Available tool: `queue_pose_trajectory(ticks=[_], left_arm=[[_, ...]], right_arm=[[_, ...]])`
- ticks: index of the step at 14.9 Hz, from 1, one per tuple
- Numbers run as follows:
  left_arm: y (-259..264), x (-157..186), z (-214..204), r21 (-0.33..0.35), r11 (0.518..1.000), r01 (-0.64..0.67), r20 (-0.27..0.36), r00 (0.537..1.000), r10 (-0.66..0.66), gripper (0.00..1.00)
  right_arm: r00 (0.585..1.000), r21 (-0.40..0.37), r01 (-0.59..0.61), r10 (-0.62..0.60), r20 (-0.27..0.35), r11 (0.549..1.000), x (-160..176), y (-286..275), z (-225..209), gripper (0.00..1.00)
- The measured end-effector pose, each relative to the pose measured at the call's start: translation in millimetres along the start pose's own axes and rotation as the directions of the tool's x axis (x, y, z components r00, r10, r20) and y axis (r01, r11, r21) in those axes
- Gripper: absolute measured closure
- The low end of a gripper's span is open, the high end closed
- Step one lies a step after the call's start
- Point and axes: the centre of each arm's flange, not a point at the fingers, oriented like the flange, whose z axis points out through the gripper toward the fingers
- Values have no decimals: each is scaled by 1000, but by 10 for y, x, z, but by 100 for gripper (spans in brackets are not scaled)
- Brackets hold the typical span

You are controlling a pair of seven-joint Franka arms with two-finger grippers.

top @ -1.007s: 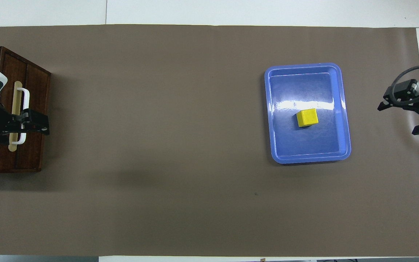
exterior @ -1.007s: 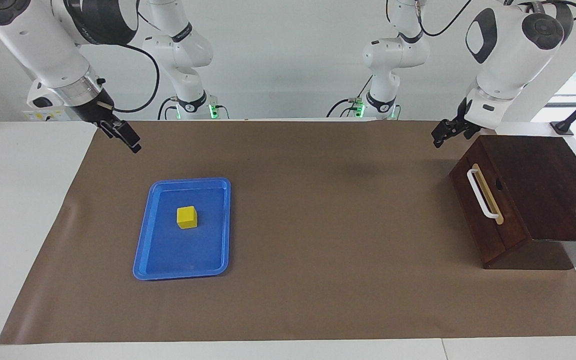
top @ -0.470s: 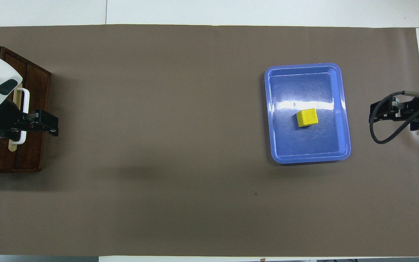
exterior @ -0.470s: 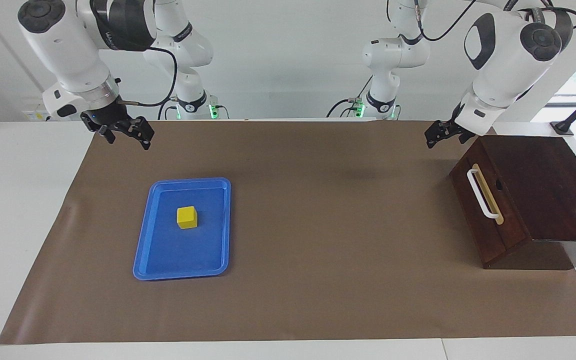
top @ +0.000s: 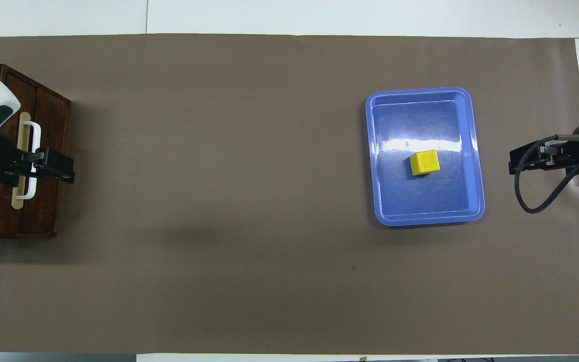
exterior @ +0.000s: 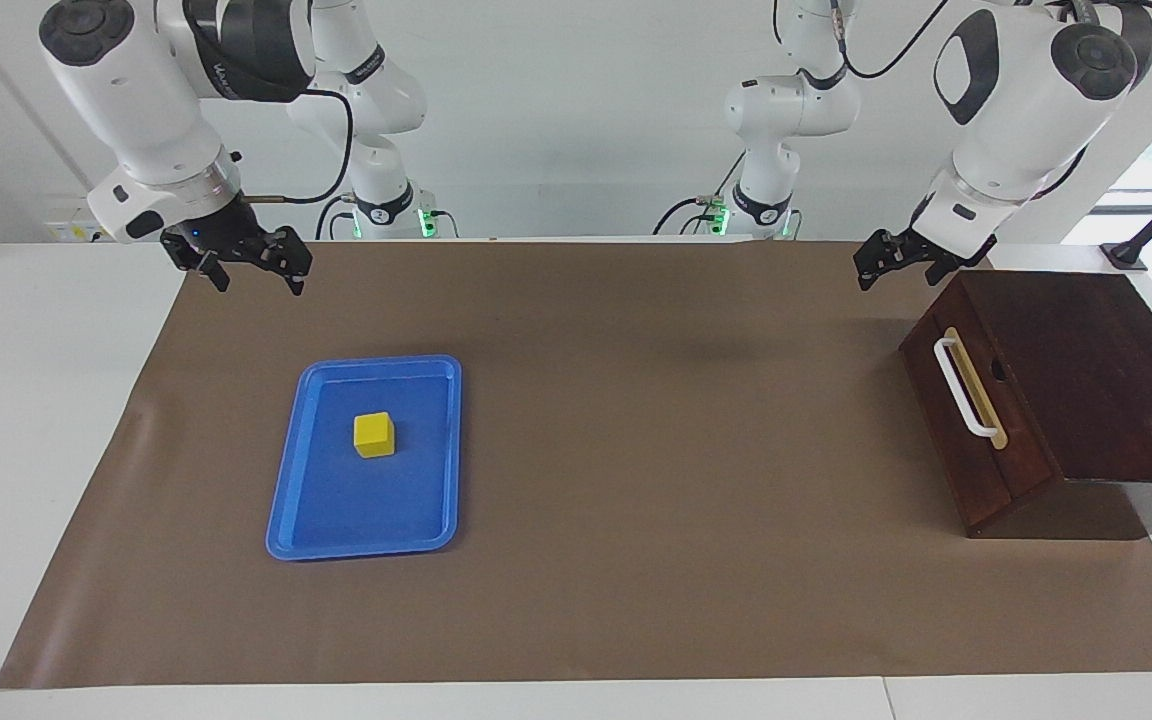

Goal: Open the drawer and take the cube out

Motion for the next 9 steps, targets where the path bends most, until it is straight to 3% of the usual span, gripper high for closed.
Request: queue_pose_trajectory(ticks=[9], left_arm=[[-50,-40,-161,-1,999,-37,3,999,37,0]], right_arm=[[1000,1,2,-2,0,1000,2,32,1,0]])
